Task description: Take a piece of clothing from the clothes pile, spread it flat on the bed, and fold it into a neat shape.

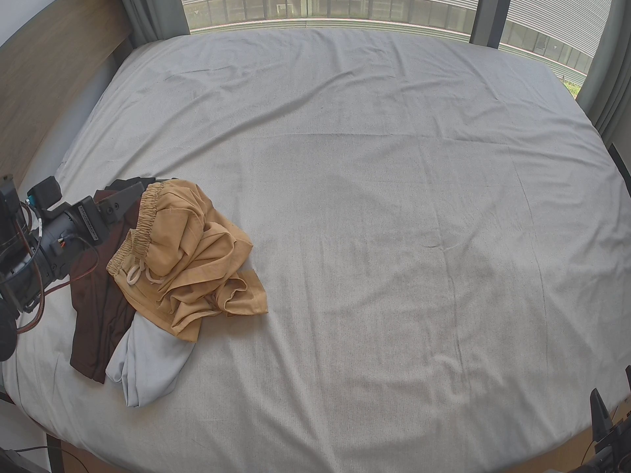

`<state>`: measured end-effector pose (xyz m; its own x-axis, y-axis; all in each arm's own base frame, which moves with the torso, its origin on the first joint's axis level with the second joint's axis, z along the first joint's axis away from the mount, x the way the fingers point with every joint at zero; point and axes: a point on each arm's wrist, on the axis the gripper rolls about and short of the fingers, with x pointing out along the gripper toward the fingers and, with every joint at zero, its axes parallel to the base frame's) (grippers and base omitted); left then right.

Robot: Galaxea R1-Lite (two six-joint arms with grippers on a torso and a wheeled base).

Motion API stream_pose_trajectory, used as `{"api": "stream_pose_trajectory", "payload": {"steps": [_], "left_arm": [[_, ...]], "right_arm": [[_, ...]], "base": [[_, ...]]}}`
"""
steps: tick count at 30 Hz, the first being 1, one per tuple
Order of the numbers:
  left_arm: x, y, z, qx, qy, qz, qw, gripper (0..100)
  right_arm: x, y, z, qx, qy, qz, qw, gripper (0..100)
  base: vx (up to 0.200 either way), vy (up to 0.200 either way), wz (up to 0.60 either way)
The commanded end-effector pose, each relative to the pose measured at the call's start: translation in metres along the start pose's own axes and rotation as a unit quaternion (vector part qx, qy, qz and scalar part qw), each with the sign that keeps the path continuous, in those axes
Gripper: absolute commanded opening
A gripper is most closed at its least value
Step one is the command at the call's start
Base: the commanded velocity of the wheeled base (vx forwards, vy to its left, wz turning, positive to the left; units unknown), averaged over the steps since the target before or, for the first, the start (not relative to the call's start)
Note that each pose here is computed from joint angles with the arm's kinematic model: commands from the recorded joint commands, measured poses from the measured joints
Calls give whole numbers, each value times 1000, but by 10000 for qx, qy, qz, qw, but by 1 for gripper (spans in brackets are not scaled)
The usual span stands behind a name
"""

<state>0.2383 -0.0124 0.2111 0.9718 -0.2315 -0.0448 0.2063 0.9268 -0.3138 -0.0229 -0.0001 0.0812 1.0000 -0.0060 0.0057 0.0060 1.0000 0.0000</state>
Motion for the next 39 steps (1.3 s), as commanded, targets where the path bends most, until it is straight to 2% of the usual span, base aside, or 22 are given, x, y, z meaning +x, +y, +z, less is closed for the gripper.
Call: {"api": "stream_pose_trajectory", "payload": {"steps": [1, 14, 27, 39], "left_arm": [[18, 13, -7, -348, 113, 83, 9993, 100], [43, 23, -20, -516, 145, 81, 9985, 100], [66, 29, -27, -1041, 215, 87, 9943, 100], [87, 36, -45, -1018, 121, -12, 9947, 100]], "right_arm": [[0, 0, -5, 0, 6, -1, 10000, 100], [0, 0, -5, 8, 6, -1, 10000, 100], [0, 0, -5, 15, -2, -1, 10000, 100], [0, 0, -5, 15, 6, -1, 10000, 100]], "base": [[0, 0, 0], [0, 0, 0], [0, 0, 0], [0, 0, 0]]}}
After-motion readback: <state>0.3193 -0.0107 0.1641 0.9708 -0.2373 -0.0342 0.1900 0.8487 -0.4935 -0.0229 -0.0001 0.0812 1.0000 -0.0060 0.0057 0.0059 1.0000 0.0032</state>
